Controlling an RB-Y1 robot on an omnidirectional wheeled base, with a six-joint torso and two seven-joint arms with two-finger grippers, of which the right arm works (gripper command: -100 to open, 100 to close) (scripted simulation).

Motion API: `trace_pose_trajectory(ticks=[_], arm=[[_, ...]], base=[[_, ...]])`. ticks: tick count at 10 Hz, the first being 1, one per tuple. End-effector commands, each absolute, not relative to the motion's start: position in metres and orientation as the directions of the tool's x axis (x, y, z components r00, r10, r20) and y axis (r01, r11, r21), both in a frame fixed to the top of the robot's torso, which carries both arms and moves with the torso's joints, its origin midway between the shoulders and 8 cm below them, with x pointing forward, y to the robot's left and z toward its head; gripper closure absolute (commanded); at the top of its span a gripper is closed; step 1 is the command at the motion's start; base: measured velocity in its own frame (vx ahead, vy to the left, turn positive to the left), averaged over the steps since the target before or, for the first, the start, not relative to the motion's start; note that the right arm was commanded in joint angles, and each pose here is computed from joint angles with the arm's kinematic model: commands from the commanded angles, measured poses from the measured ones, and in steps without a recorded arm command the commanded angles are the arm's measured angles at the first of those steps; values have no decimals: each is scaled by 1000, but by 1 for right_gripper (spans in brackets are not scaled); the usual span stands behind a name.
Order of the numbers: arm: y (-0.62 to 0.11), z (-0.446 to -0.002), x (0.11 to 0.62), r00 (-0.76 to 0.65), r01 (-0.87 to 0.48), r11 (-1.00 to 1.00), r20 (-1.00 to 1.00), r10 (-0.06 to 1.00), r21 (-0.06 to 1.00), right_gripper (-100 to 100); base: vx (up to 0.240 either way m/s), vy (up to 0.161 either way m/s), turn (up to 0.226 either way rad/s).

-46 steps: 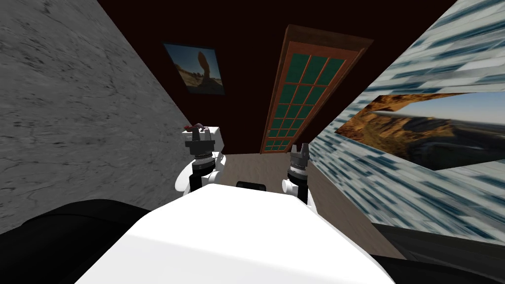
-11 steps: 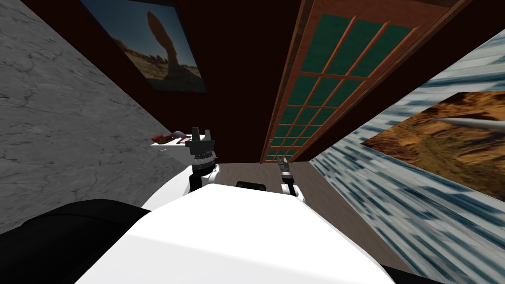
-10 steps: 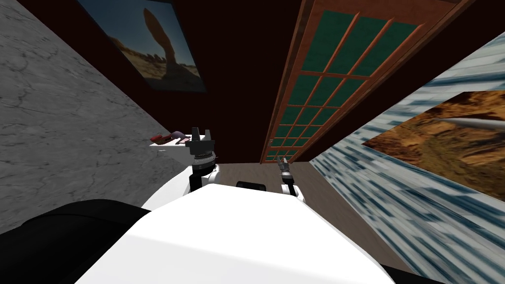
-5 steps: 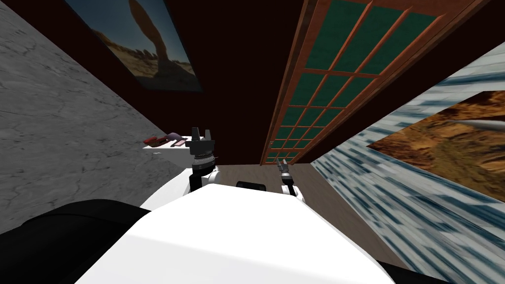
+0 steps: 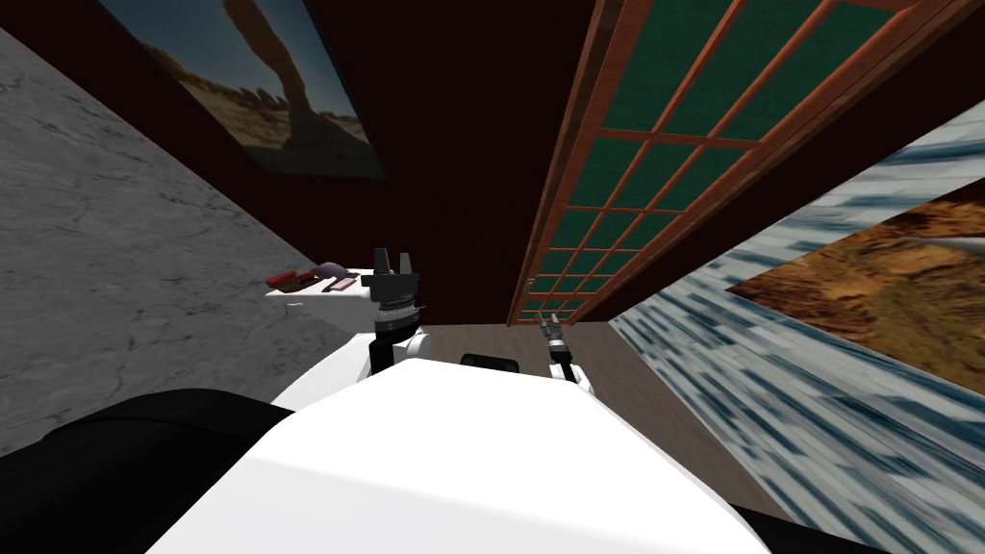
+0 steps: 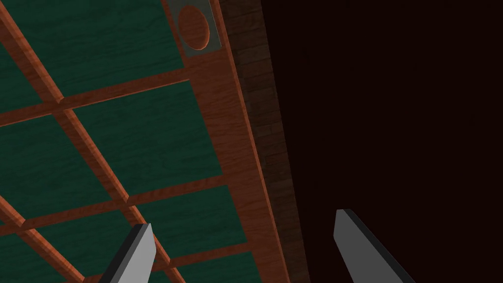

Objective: Pull the door open

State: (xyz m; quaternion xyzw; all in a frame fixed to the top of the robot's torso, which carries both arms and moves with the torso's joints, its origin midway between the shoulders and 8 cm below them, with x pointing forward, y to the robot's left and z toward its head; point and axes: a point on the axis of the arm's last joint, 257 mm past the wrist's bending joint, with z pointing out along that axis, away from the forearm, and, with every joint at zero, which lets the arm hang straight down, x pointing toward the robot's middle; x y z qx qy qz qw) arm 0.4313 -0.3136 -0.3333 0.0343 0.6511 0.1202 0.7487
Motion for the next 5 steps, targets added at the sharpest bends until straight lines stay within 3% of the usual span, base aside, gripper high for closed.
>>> trace_pose_trajectory(ticks=[1, 5], arm=[[-314, -342, 430, 110, -132, 975, -974, 196, 181, -100], [-316, -360, 427, 77, -126, 984, -988, 135, 124, -100]], base=[[102, -4, 5], [100, -14, 7]])
